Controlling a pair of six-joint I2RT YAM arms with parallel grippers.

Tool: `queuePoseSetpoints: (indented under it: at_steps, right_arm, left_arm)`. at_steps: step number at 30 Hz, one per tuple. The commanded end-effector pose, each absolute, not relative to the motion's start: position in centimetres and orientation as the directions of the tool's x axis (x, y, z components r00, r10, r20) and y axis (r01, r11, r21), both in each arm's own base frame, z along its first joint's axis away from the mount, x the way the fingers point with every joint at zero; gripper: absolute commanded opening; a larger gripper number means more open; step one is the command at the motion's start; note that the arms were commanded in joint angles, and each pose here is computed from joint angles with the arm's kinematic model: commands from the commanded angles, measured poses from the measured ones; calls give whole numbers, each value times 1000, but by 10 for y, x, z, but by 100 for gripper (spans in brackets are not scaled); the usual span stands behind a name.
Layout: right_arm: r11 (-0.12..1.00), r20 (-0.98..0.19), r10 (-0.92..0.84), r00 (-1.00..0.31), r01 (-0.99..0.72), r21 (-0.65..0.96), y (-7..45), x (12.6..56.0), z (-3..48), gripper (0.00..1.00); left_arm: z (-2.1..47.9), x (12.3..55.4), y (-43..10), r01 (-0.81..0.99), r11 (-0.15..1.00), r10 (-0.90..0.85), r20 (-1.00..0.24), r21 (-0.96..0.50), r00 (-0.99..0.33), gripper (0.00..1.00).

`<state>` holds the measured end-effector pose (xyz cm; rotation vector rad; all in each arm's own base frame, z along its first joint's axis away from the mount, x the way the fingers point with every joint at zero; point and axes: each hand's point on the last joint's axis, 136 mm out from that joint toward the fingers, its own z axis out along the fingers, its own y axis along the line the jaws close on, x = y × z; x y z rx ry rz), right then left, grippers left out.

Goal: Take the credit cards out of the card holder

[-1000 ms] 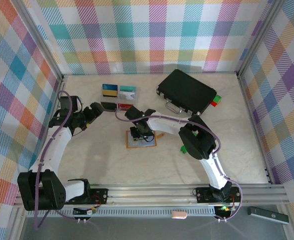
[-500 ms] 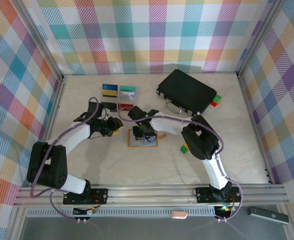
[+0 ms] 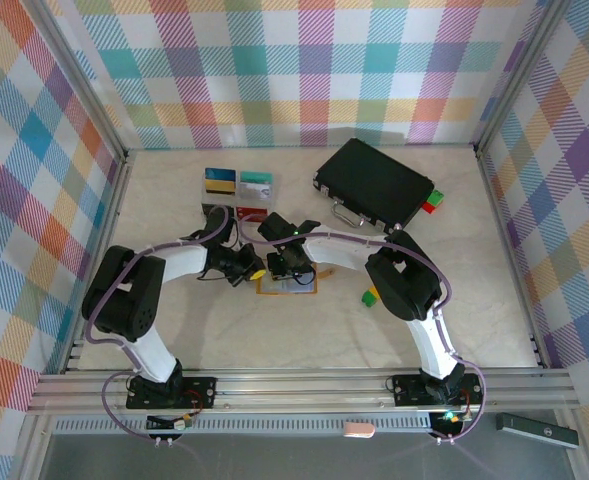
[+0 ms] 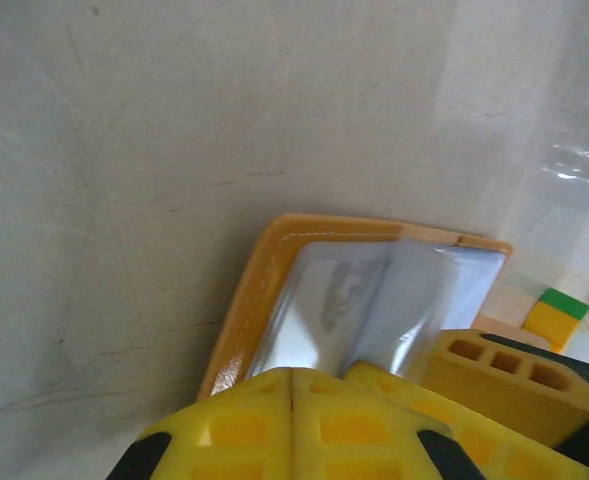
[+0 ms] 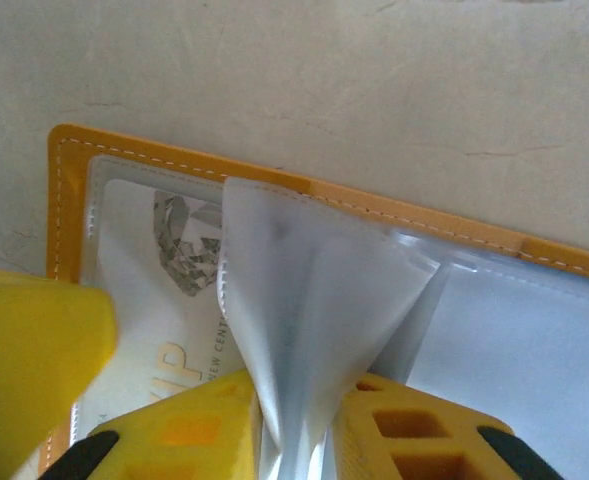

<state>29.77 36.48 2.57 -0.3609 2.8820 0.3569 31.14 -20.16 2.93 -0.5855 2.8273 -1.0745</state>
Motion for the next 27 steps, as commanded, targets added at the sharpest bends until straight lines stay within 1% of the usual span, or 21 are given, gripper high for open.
queuePoseSetpoints:
  at_steps: [1, 4, 8, 13, 15, 21, 27]
  right_arm:
    - [944, -243, -193, -951, -247, 217, 361, 299, 33, 26]
    - [950, -250, -187, -950, -240, 202, 358, 300, 36, 28]
    - [965, -273, -169, -947, -216, 151, 345, 304, 41, 31]
    - [985, -308, -130, -942, -159, 72, 323, 308, 49, 34]
    - [990, -322, -99, -942, -126, 64, 314, 309, 52, 35]
    - [996, -354, 10, -935, -23, 89, 288, 310, 59, 35]
    - [980, -432, 75, -899, -14, 200, 284, 315, 86, 35]
  left_arm:
    - [25, 311, -206, -336, 692, -365, 92, -640, -926, 3]
    - [12, 304, -198, -365, 718, -375, 112, -593, -920, 2]
    - [3, 299, -191, -376, 747, -380, 111, -548, -918, 1]
    - [3, 300, -191, -368, 750, -373, 108, -549, -922, 1]
    - [5, 300, -192, -363, 748, -369, 106, -555, -923, 1]
    - [14, 303, -201, -334, 736, -338, 108, -588, -935, 4]
    - [24, 307, -209, -315, 725, -321, 104, -613, -941, 7]
